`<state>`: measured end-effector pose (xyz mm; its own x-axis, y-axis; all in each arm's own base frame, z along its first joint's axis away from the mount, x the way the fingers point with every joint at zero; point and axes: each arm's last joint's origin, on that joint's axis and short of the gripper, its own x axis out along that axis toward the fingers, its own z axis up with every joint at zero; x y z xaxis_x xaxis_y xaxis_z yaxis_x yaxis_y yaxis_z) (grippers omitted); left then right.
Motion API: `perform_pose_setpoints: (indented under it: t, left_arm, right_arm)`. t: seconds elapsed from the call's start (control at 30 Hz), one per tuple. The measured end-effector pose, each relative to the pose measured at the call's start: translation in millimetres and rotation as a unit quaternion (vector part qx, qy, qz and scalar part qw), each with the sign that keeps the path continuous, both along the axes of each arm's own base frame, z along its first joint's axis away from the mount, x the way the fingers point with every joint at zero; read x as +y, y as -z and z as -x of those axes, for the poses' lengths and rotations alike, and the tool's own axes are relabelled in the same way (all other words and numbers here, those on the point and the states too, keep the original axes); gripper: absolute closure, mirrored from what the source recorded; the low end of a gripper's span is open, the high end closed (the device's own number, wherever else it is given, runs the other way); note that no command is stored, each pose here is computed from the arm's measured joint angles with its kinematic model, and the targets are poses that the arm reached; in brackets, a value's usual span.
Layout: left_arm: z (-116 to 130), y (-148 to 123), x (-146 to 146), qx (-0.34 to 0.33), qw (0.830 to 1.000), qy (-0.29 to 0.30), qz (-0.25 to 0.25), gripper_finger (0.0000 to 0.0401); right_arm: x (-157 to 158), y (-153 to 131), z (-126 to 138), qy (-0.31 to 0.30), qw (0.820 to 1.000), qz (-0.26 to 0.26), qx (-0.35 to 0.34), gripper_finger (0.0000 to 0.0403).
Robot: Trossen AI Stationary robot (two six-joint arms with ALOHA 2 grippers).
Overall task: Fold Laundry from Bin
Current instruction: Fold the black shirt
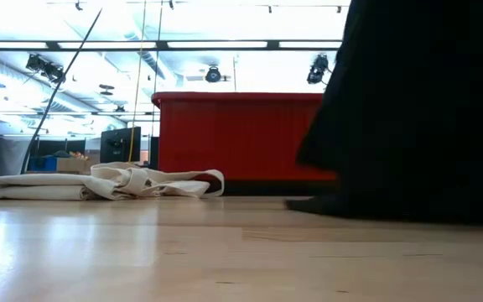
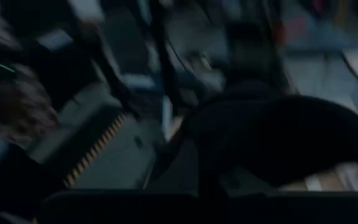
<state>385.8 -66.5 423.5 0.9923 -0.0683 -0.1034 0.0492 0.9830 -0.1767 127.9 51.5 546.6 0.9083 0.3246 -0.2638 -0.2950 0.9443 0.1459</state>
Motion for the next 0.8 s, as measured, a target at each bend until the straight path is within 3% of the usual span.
perform_pose_setpoints:
  t: [0.07, 0.2, 0.37, 0.5, 0.67, 0.8]
  left_arm:
    - [0, 0, 0, 0.001, 1.000, 0.001, 0.000, 0.0182]
    - [0, -2, 1, -0.006, 1.000, -0.001, 0.000, 0.0182]
    - [2, -10, 3, -0.041, 0.999, -0.003, 0.003, 0.0182]
    - [2, -16, 4, -0.070, 0.998, -0.003, -0.007, 0.0182]
    - [9, -23, 5, -0.083, 0.996, -0.003, -0.040, 0.0182]
    - [36, -49, 10, -0.118, 0.991, -0.009, -0.064, 0.0182]
  right_arm:
    - [2, -16, 1, -0.053, 0.996, -0.007, -0.075, 0.0397]
    - [3, -43, 6, -0.143, 0.965, -0.023, -0.220, 0.0397]
    - [0, -51, 7, -0.191, 0.948, -0.048, -0.250, 0.0398]
    - [2, -61, -3, -0.219, 0.924, -0.058, -0.309, 0.0398]
    - [-4, -81, -4, -0.167, 0.887, -0.059, -0.427, 0.0396]
    - [-17, -83, -8, 0.018, 0.903, -0.099, -0.417, 0.0395]
